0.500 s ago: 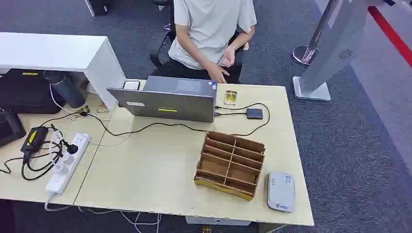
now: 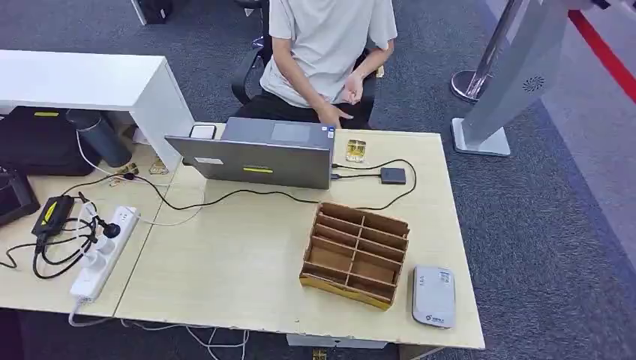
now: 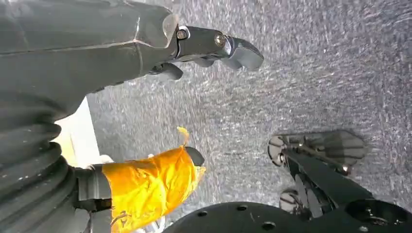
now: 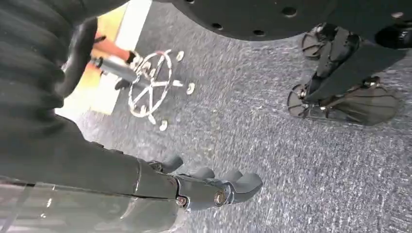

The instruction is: Pass the card to the sensor for recognition and then transmit it.

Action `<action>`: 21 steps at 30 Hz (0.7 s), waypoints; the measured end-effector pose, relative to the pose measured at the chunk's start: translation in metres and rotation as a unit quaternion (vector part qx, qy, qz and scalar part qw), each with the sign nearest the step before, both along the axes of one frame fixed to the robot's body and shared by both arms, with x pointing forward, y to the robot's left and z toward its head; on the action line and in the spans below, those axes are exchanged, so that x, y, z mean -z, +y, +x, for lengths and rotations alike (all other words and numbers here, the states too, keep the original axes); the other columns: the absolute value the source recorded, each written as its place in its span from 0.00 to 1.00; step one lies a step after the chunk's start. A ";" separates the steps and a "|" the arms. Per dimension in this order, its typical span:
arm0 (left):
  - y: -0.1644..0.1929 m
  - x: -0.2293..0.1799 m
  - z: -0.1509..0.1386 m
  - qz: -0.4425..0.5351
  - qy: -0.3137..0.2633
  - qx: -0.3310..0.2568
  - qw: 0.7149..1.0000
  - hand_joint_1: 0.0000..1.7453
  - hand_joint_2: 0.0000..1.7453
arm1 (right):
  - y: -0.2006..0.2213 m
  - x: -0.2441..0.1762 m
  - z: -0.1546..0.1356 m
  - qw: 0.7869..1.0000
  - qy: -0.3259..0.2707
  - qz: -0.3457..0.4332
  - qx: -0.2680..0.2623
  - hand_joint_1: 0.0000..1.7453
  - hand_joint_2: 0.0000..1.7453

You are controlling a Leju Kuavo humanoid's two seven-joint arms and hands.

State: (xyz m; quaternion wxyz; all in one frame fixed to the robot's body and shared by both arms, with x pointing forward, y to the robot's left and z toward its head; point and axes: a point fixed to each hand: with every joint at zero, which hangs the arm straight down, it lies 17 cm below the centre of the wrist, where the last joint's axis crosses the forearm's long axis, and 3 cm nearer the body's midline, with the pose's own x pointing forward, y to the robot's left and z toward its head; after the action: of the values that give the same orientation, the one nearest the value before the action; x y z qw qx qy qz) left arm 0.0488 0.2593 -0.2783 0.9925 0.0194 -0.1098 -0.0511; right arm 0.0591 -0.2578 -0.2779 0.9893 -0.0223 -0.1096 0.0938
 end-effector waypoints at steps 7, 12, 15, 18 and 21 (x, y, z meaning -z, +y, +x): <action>-0.004 0.001 0.001 0.012 0.011 0.030 0.999 0.00 1.00 | 0.005 0.001 0.005 0.998 0.011 -0.021 -0.052 0.00 1.00; -0.009 0.002 0.000 0.022 0.018 0.063 0.998 0.00 1.00 | 0.006 0.001 0.011 0.995 0.018 -0.040 -0.094 0.00 1.00; -0.013 0.002 0.000 0.024 0.025 0.075 0.997 0.00 1.00 | 0.008 0.001 0.014 0.992 0.022 -0.050 -0.113 0.00 1.00; -0.018 0.003 -0.002 0.025 0.032 0.086 0.995 0.00 1.00 | 0.011 0.001 0.016 0.989 0.028 -0.061 -0.132 0.00 1.00; -0.023 0.003 -0.003 0.026 0.038 0.096 0.994 0.00 1.00 | 0.011 0.001 0.017 0.986 0.033 -0.074 -0.145 0.00 1.00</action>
State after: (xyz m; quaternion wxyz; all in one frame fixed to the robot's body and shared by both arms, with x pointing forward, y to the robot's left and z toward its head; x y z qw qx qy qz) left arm 0.0459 0.2363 -0.2812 0.9856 0.0322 -0.0716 -0.1496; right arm 0.0760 -0.2467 -0.2785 0.9639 -0.0759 -0.0715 0.2449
